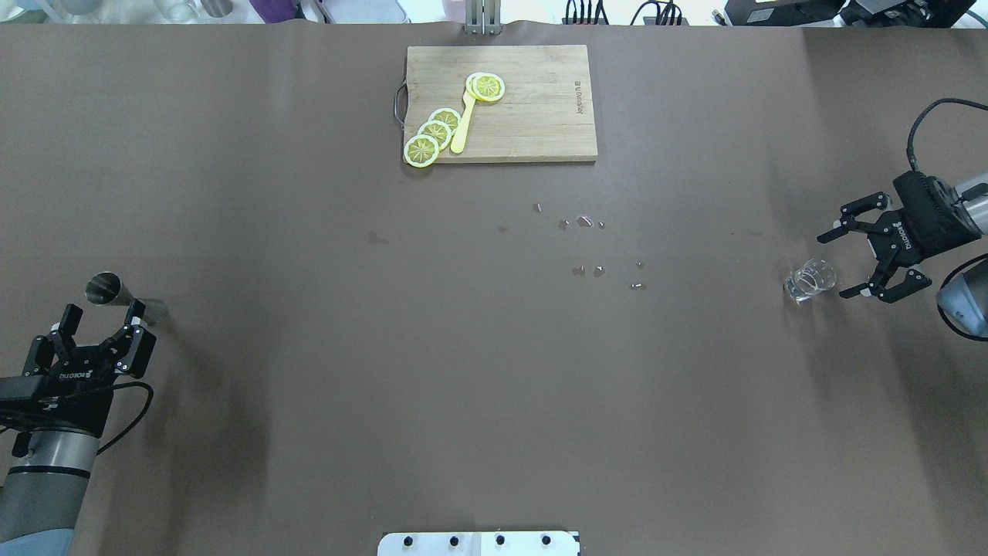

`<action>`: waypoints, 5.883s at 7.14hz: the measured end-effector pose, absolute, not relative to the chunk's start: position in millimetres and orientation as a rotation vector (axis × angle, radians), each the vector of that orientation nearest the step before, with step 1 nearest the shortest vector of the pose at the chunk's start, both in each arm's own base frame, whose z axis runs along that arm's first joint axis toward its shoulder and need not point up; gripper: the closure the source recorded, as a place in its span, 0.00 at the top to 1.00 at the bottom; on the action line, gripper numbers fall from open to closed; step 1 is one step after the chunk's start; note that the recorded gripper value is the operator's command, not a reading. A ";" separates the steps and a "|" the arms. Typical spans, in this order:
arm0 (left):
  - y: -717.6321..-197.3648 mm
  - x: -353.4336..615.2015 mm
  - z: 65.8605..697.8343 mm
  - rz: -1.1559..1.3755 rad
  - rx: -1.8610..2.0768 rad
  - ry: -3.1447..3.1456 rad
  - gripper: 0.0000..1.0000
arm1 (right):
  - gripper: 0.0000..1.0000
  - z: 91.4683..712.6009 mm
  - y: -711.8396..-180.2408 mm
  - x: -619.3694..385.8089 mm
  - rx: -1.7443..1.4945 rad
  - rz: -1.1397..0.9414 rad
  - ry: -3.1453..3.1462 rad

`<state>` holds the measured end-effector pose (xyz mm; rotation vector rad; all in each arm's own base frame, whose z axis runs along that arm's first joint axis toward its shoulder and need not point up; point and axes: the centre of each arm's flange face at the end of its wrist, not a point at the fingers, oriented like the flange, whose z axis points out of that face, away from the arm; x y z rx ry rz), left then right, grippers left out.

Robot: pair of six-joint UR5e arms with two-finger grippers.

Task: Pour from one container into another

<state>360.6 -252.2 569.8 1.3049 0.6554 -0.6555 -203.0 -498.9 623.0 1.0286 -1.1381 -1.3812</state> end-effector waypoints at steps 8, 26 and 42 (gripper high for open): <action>-262.3 379.4 578.8 -0.663 1.230 0.657 0.94 | 1.00 618.9 -499.4 -218.9 1.026 -1.401 -1.145; -294.7 400.7 592.0 -0.706 1.186 0.625 0.28 | 0.20 629.9 -494.9 -241.0 0.972 -1.410 -1.177; -331.5 410.6 478.3 -0.675 1.252 0.622 0.00 | 0.00 545.8 -537.9 -131.1 1.038 -0.941 -1.005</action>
